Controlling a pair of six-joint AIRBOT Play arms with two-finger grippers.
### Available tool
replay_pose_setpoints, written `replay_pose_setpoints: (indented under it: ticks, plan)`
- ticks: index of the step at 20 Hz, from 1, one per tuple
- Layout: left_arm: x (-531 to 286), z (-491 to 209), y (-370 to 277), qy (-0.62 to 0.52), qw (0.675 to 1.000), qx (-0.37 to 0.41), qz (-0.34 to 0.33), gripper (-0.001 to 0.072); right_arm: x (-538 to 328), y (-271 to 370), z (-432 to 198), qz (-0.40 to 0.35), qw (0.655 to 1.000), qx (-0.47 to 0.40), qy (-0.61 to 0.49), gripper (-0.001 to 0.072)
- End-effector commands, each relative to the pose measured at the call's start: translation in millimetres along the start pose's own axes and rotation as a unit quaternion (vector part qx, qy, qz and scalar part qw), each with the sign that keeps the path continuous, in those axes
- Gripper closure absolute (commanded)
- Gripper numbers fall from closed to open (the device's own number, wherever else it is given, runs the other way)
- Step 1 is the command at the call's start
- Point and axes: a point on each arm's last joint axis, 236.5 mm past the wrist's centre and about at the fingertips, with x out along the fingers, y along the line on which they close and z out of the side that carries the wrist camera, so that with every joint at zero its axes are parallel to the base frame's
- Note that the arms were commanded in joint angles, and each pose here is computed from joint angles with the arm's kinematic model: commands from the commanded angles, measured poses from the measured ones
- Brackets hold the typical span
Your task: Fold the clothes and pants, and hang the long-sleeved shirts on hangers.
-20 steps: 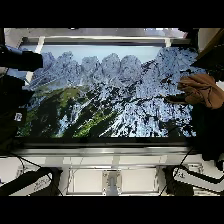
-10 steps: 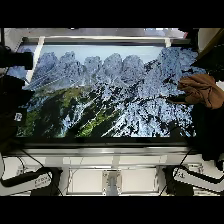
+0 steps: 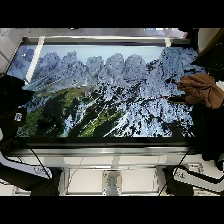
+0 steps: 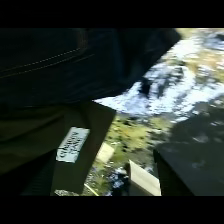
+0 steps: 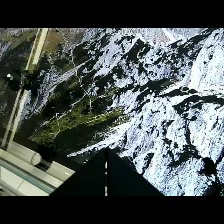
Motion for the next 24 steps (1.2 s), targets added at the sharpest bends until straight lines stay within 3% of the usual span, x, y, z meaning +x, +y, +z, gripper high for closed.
replay_pose_setpoints:
  ticks: [1,7,11,15,20,24]
  plan:
    - [53.6,-0.6,48.1,0.028,0.997,-0.066,-0.005,0.0008,0.2,-0.5,2.6,-0.001,1.000,0.001,-0.005,0.0700]
    - [91.7,44.0,44.1,-0.054,0.995,-0.079,-0.018,0.0010,9.4,16.5,16.5,0.012,0.999,-0.019,-0.027,0.0700]
    - [116.3,40.6,39.0,-0.043,0.996,-0.075,-0.019,0.0041,19.4,36.9,23.2,0.029,0.998,-0.041,-0.035,0.0700]
    - [131.0,32.8,37.5,-0.025,0.997,-0.072,-0.018,0.0674,28.6,40.6,23.4,0.037,0.998,-0.044,-0.027,0.0700]
    - [110.3,30.1,33.7,-0.021,0.998,-0.053,-0.025,0.0676,30.3,28.7,22.8,0.014,0.999,-0.040,-0.023,0.0700]
    - [6.9,59.4,-33.6,-0.110,0.982,-0.015,-0.153,0.0676,30.1,14.3,20.9,-0.016,0.999,-0.037,-0.018,0.0700]
